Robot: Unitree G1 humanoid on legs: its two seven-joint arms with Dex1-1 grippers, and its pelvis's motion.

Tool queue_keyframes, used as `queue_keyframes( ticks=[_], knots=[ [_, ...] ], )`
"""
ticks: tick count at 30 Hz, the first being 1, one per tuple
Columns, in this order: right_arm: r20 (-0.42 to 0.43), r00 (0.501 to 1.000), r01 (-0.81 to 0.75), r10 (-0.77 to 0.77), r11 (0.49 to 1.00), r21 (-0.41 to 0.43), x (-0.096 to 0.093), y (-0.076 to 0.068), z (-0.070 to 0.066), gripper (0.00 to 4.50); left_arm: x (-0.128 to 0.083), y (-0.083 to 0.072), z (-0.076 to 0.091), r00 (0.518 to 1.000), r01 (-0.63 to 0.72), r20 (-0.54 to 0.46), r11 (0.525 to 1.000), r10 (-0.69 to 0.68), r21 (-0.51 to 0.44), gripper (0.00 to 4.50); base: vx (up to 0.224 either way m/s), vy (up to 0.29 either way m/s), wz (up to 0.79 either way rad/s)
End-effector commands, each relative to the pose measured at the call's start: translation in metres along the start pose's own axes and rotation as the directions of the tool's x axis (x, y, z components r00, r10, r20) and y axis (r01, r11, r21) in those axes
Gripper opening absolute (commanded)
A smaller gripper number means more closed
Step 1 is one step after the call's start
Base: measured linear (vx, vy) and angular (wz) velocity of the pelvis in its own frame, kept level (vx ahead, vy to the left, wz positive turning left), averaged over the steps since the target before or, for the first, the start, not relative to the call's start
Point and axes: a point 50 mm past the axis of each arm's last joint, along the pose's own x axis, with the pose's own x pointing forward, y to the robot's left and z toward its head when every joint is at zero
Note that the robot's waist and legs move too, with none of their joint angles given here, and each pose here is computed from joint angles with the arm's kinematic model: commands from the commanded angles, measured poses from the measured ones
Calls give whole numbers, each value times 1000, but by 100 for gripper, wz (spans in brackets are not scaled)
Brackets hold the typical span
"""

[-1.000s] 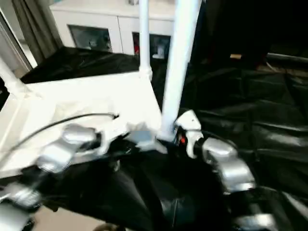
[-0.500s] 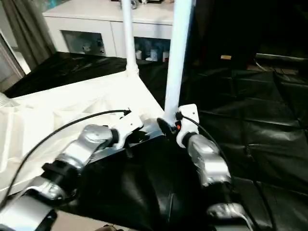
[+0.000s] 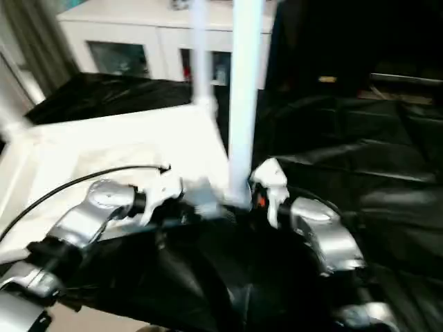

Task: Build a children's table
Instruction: Rotate leg to tighten

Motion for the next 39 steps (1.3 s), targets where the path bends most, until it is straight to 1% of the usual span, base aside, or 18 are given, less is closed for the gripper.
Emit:
queue_keyframes(
  ticks=[1, 3, 6, 8, 15, 17, 19, 20, 22, 24, 26, 29, 30, 31, 33, 34, 37, 39],
  knots=[
    [3, 997, -75, 75, 997, -27, 1, 6, 4, 389, 0, -4, 15, 996, 72, 52, 996, -76, 60, 0, 0, 0, 0],
    [-4, 995, -96, 96, 995, -32, 0, 6, 4, 356, -2, -5, 14, 995, 88, 51, 994, -91, 59, 0, 0, 0, 0],
    [-20, 993, -117, 116, 992, -39, -1, 7, 3, 345, -4, -6, 13, 994, 97, 46, 994, -100, 58, 0, 0, 0, 0],
    [-22, 992, -125, 125, 991, -40, -2, 7, 3, 315, -5, -6, 12, 994, 100, 43, 993, -103, 56, 0, 0, 0, 0],
    [-22, 989, -144, 144, 989, -18, -3, 9, -1, 284, -4, -6, 13, 994, 96, 51, 994, -98, 48, 0, 0, 0, 0],
    [-12, 993, -115, 116, 993, 18, -1, 10, -6, 281, -2, -4, 13, 996, 66, 59, 997, -69, 37, 0, 0, 0, 0],
    [-5, 1000, -20, 20, 998, 57, 4, 6, -12, 280, 3, 3, 13, 998, -24, 54, 1000, 22, 19, 0, 0, 0, 0],
    [-10, 993, 117, -117, 989, 85, 11, -1, -17, 280, 8, 12, 12, 992, -124, 30, 992, 124, -7, 0, 0, 0, 0],
    [-9, 984, 178, -178, 978, 113, 14, -4, -19, 279, 10, 17, 12, 984, -175, 24, 984, 176, -27, 0, 0, 0, 0],
    [-9, 950, 308, -312, 934, 182, 25, -8, -24, 279, 17, 27, 17, 958, -278, 40, 956, 283, -89, 0, 0, 0, 0],
    [-28, 918, 394, -396, 901, 183, 33, -10, -26, 279, 23, 32, 21, 941, -329, 44, 938, 335, -112, 0, 0, 0, 0],
    [-35, 890, 452, -454, 871, 191, 46, -10, -24, 279, 33, 35, 27, 923, -373, 46, 917, 383, -138, 0, 0, 0, 0],
    [-16, 884, 457, -467, 858, 235, 58, -7, -19, 279, 41, 35, 32, 914, -390, 52, 907, 402, -160, 0, 0, 0, 0],
    [-15, 884, 457, -467, 857, 238, 59, -6, -19, 279, 41, 35, 32, 914, -390, 53, 906, 403, -162, 0, 0, 0, 0],
    [33, 895, 421, -445, 866, 272, 69, -3, -12, 279, 48, 34, 37, 912, -391, 62, 905, 405, -167, 0, 0, 0, 0],
    [43, 898, 410, -438, 868, 281, 69, -3, -11, 335, 49, 34, 37, 914, -386, 65, 908, 401, -165, 0, 0, 0, 0],
    [90, 912, 357, -400, 883, 306, 69, -2, -5, 366, 51, 31, 38, 928, -352, 79, 925, 365, -141, 0, 0, 0, 0],
    [106, 918, 342, -383, 897, 282, 65, -4, -3, 387, 50, 29, 36, 939, -323, 85, 938, 334, -123, 0, 0, 0, 0]
  ],
)
